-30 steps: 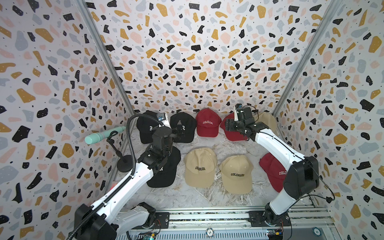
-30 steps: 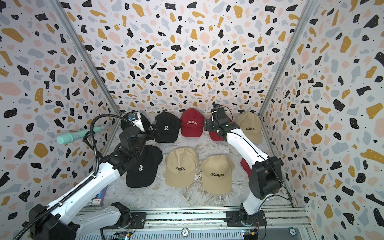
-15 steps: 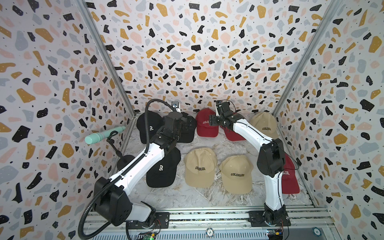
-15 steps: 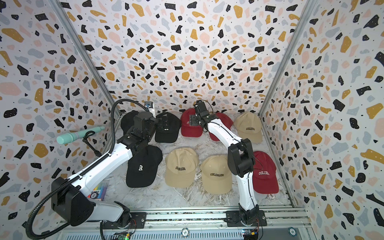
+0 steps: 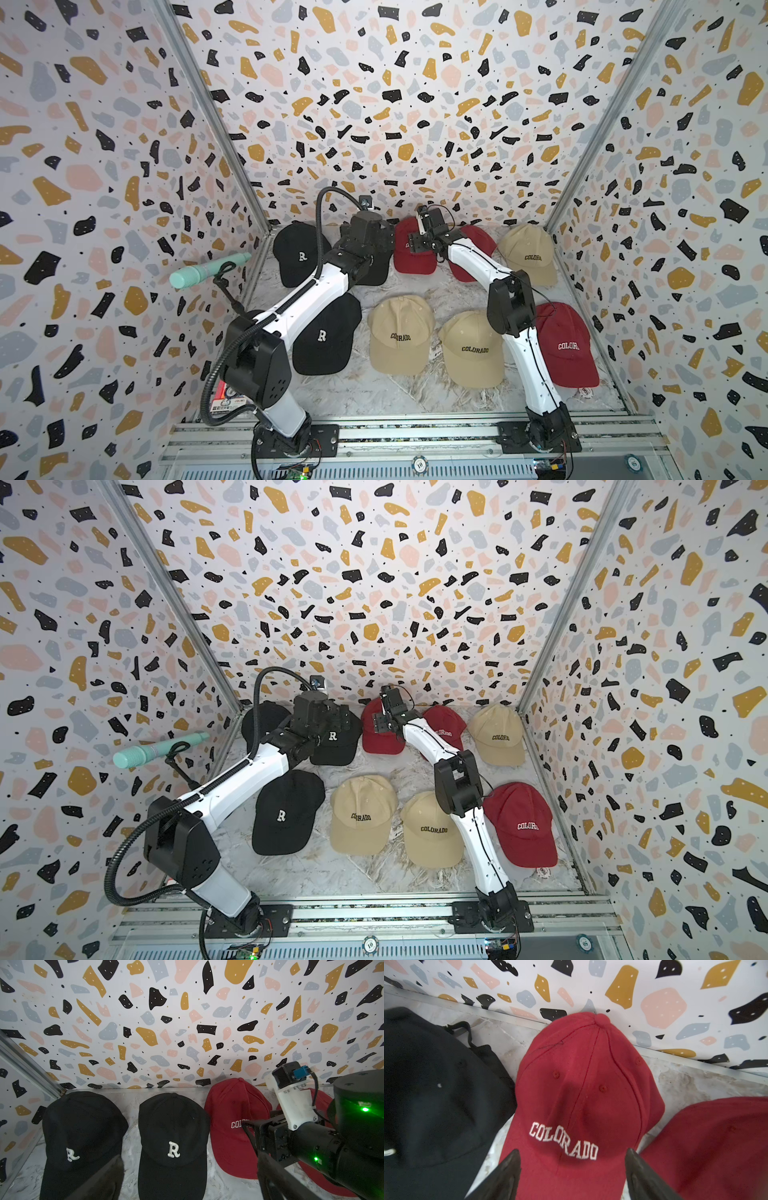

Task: Stack the baseball caps by color
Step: Pick up the baseball cap from the center of the board.

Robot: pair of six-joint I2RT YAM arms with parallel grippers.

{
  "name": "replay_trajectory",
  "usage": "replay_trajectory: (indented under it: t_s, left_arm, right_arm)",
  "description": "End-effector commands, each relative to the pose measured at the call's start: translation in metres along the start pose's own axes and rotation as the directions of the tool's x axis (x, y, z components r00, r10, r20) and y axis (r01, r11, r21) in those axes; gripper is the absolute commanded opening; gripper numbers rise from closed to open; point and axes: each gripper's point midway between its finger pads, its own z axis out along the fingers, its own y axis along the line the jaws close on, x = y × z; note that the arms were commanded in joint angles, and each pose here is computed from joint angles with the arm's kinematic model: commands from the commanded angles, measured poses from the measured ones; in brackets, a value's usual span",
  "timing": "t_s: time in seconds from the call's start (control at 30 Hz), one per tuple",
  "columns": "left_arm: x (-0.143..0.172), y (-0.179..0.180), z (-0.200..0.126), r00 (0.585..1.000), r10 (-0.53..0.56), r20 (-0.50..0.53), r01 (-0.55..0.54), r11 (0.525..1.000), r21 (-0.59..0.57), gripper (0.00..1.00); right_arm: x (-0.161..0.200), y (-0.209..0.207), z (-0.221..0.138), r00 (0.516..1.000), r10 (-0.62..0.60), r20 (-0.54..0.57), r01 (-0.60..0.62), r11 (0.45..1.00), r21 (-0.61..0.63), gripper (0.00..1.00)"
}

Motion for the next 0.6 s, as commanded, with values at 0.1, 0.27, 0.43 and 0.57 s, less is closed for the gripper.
replay_trajectory:
  t_s: [0.1,0.27,0.43,0.57]
  left_arm:
    - [-0.009,0.002,0.002,0.999,-0.032,0.026,0.033,0.999,-0.029,1.0]
    - [-0.009,0.006,0.003,0.999,-0.016,0.032,0.018,0.999,-0.049,1.0]
    - [-0.005,0.011,0.005,1.0,0.003,0.026,-0.001,0.997,-0.073,1.0]
    - [-0.002,0.012,0.006,1.0,0.018,0.02,-0.017,0.997,-0.079,1.0]
  right_arm:
    - [-0.039,-0.01,-0.014,0.994,0.032,0.1,-0.028,0.999,-0.043,0.8]
    - [-0.039,-0.019,-0.003,0.99,0.09,0.113,-0.083,0.994,-0.07,0.8]
    - [-0.041,-0.025,0.005,0.985,0.111,0.132,-0.102,0.992,-0.073,0.8]
    - [-0.041,-0.03,0.014,0.979,0.147,0.142,-0.133,0.986,-0.104,0.79]
